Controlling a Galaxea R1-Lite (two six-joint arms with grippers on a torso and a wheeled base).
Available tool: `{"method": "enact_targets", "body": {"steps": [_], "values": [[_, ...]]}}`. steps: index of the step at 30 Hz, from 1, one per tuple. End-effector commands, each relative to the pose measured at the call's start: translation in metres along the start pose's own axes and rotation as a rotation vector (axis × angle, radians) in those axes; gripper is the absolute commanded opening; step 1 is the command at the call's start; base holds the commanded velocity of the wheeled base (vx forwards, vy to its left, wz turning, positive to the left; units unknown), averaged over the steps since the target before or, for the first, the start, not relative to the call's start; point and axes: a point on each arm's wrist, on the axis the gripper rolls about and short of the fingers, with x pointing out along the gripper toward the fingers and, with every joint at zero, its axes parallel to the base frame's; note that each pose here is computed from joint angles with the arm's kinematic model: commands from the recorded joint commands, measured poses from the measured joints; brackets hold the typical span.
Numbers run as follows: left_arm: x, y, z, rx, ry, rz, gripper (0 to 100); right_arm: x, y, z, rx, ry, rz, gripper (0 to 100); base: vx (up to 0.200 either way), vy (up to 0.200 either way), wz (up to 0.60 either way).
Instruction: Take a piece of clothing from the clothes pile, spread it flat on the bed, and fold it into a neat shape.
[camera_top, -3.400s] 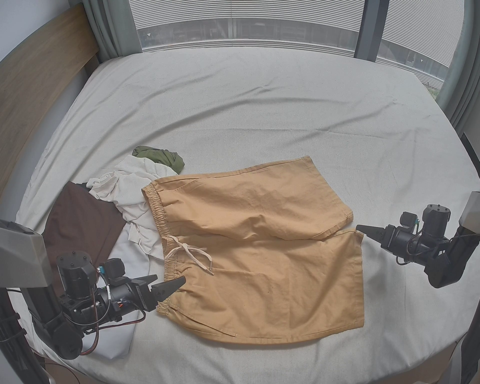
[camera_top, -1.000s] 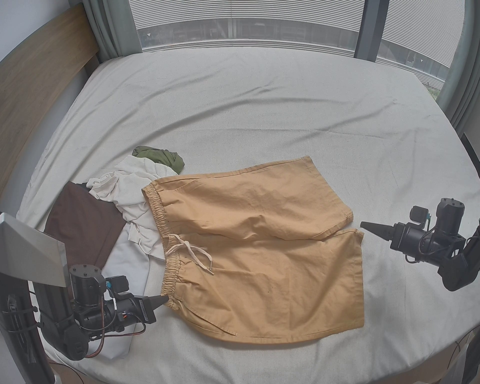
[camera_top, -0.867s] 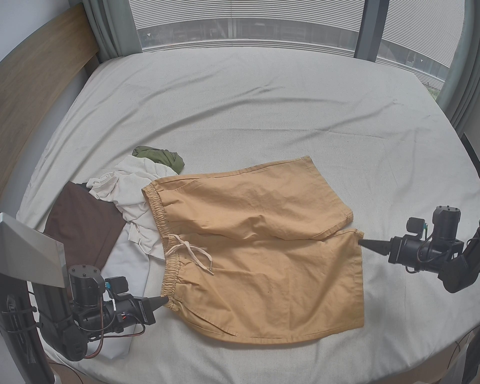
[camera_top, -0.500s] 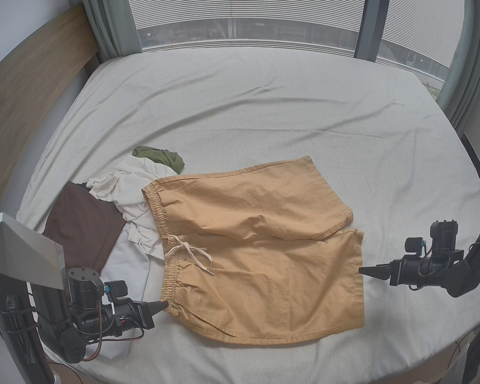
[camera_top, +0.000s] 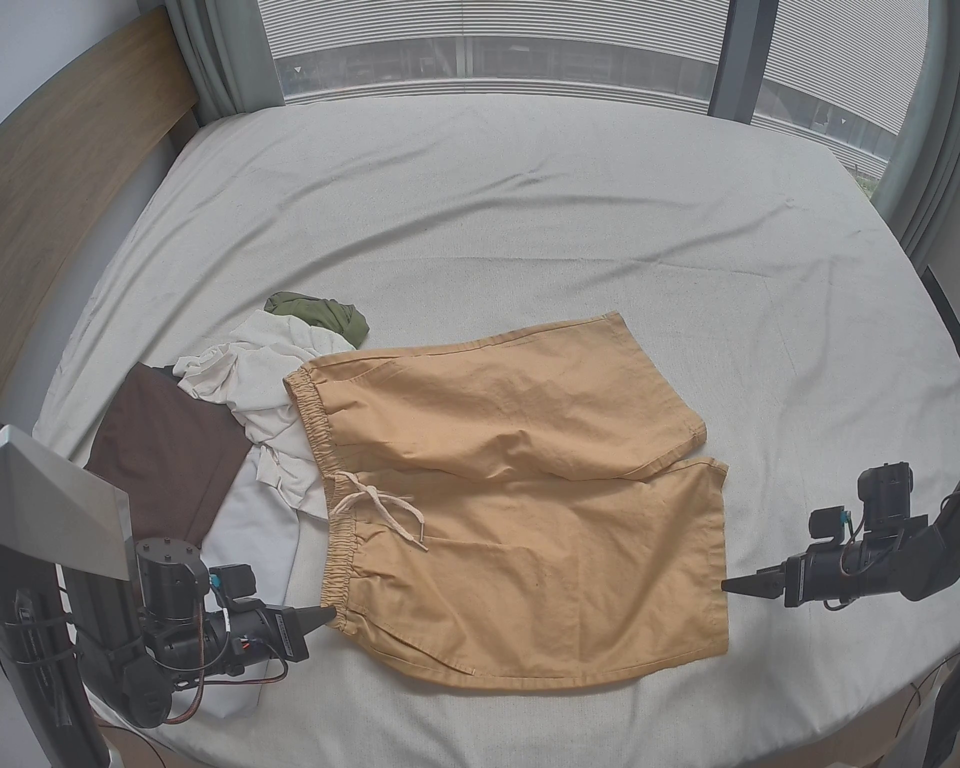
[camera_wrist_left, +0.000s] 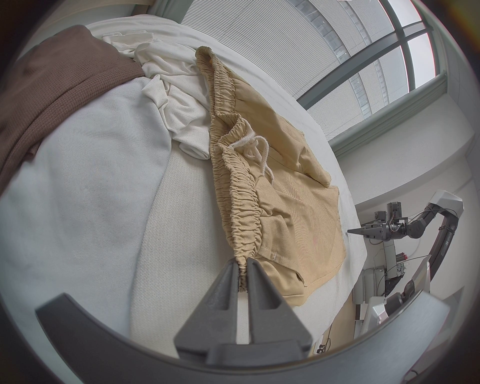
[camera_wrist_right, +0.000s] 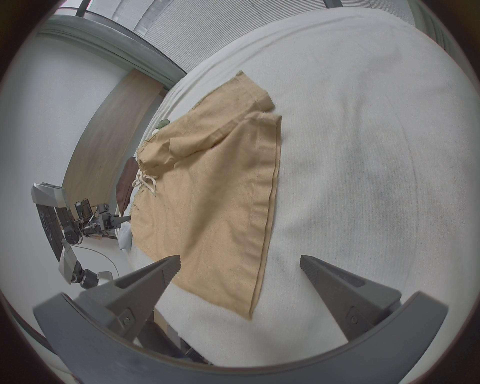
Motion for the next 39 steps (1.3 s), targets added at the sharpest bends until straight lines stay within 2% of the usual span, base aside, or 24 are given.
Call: {"method": "enact_targets", "body": {"steps": [1, 21, 39], "values": [[0.001, 0.000, 0.000, 0.002, 0.000, -0.002, 0, 0.003, 0.003, -0.007, -0.001, 0.036, 0.012, 100, 0.000, 0.000, 0.00], [0.001, 0.000, 0.000, 0.003, 0.002, -0.005, 0, 0.027, 0.001, -0.034, 0.057, 0.189, 0.047, 100, 0.000, 0.000, 0.00], [0.001, 0.000, 0.000, 0.003, 0.000, -0.005, 0, 0.038, 0.006, -0.036, 0.043, 0.218, 0.077, 100, 0.000, 0.000, 0.00]]}}
